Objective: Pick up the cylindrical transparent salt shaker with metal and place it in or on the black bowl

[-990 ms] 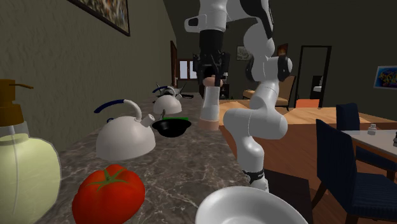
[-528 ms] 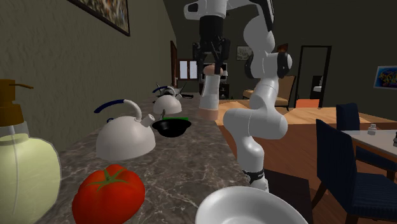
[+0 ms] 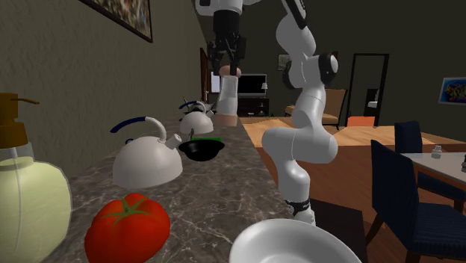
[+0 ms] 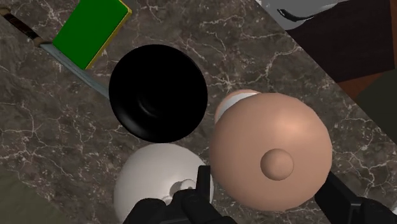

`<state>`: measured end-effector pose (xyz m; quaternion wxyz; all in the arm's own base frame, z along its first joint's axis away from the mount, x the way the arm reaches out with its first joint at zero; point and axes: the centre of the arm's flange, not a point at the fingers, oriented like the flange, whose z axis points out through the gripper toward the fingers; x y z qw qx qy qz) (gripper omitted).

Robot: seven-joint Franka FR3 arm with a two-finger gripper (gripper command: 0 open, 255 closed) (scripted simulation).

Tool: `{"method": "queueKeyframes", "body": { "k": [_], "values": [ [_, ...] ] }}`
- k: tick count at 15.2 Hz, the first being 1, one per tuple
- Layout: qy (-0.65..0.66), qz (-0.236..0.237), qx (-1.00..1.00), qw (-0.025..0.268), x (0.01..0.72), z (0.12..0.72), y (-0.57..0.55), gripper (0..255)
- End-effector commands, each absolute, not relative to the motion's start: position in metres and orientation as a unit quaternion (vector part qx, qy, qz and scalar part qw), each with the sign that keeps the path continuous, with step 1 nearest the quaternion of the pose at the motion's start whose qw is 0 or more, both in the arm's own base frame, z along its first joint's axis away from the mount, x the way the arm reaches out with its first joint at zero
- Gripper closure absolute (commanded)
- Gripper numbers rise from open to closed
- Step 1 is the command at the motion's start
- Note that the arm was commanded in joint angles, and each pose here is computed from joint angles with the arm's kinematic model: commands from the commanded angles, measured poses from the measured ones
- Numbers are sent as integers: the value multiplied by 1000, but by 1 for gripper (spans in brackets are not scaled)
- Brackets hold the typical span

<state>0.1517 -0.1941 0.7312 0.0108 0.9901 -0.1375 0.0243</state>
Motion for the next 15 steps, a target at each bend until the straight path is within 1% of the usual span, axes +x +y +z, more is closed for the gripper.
{"method": "queueKeyframes", "body": {
  "k": [1, 10, 15],
  "values": [
    [-137, 24, 990, 11, 148, 740, -217, 255],
    [-137, 24, 990, 11, 132, 776, -326, 255],
    [-137, 24, 990, 11, 132, 750, -326, 255]
  ]
}}
